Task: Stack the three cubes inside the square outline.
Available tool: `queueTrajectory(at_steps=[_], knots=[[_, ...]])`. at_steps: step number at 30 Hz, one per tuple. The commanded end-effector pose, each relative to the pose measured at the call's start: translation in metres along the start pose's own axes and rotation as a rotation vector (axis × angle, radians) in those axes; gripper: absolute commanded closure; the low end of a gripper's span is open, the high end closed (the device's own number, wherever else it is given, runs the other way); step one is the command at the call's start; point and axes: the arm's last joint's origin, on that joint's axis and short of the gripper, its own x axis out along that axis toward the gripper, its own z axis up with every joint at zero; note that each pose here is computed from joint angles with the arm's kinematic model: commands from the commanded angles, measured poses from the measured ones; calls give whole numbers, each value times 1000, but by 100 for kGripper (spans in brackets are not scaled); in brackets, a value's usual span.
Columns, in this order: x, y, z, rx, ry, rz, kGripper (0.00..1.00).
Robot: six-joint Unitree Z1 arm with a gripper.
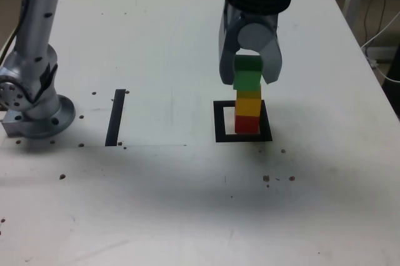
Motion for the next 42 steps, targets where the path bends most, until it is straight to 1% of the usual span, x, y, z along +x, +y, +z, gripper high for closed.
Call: queueTrajectory(at_steps=[1, 8, 14, 20, 29, 31, 32, 35, 37, 38, 39, 42], knots=[[2, 0, 3, 3, 0, -6, 73], [6, 3, 5, -8, 5, -28, 73], [10, 5, 4, -13, 17, -28, 66], [12, 4, 7, -14, 17, -36, 65], [15, 5, 7, -17, 23, -45, 56], [15, 5, 7, -15, 22, -44, 51], [15, 6, 7, -12, 20, -43, 46], [15, 7, 7, -3, 18, -42, 21], [15, 8, 5, -2, 21, -41, 9], [15, 8, 5, -3, 23, -40, 5], [14, 9, 4, -4, 24, -40, 2], [12, 9, 3, -7, 20, -39, 0]])
